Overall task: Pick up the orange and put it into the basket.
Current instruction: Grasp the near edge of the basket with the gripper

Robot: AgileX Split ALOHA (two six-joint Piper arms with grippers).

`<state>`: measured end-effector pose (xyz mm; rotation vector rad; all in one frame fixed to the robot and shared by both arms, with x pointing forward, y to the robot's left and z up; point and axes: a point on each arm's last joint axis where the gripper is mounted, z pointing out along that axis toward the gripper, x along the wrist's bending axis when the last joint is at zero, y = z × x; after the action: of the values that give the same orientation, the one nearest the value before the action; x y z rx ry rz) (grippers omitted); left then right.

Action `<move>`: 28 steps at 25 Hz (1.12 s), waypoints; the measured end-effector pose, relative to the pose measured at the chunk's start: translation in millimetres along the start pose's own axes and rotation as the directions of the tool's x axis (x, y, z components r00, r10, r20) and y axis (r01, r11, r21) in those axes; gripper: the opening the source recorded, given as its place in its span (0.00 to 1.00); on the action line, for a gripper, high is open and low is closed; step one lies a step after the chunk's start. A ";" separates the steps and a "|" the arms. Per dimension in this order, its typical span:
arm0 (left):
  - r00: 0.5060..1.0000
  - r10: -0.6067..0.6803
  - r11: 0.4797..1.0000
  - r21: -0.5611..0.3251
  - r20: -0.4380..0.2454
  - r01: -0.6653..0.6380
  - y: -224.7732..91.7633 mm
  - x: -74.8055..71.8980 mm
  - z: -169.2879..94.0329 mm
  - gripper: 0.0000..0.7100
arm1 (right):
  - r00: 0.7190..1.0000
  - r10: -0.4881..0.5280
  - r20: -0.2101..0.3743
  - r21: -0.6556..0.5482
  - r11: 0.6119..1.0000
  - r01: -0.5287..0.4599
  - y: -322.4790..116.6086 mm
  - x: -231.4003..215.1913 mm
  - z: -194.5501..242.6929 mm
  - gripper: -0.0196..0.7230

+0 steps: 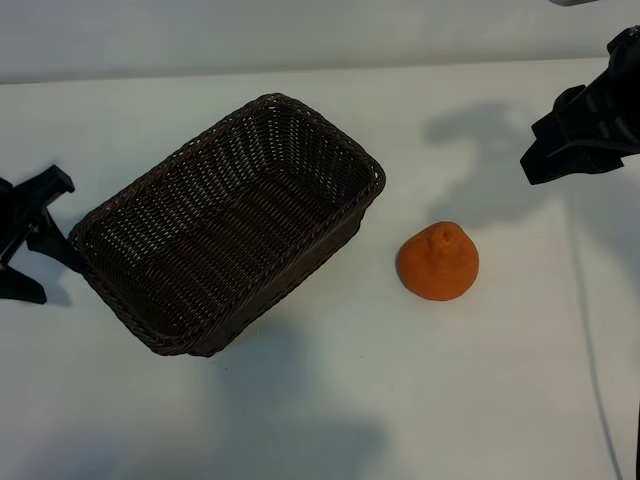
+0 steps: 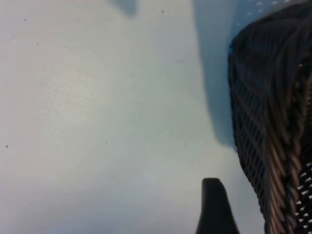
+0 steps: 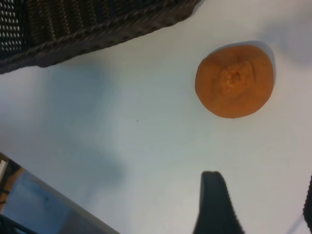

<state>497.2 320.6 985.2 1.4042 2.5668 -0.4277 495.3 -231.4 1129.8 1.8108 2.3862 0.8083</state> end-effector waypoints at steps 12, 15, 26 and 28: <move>0.997 -0.042 0.997 -0.057 0.066 0.046 3.1 -2.2 6.9 0.70 | 1.000 0.000 0.000 0.000 1.000 0.000 0.0 0.0 0.0 0.61; 0.997 -0.044 0.997 -0.056 0.066 0.048 4.0 -2.1 8.0 0.70 | 1.000 0.000 0.000 0.000 1.000 0.000 0.0 0.0 0.0 0.61; 0.998 -0.020 0.999 -0.044 0.067 0.023 9.8 -21.4 37.6 0.70 | 1.000 0.000 0.000 0.000 1.000 0.000 0.0 0.0 0.0 0.61; 0.998 -0.014 0.999 -0.028 0.058 0.016 9.8 -24.3 44.9 0.70 | 1.000 0.000 0.000 0.000 1.000 0.000 0.0 0.0 0.0 0.61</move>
<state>519.5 291.3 948.6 1.3439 2.5286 -0.4265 495.3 -231.4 1129.8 1.8108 2.3862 0.8083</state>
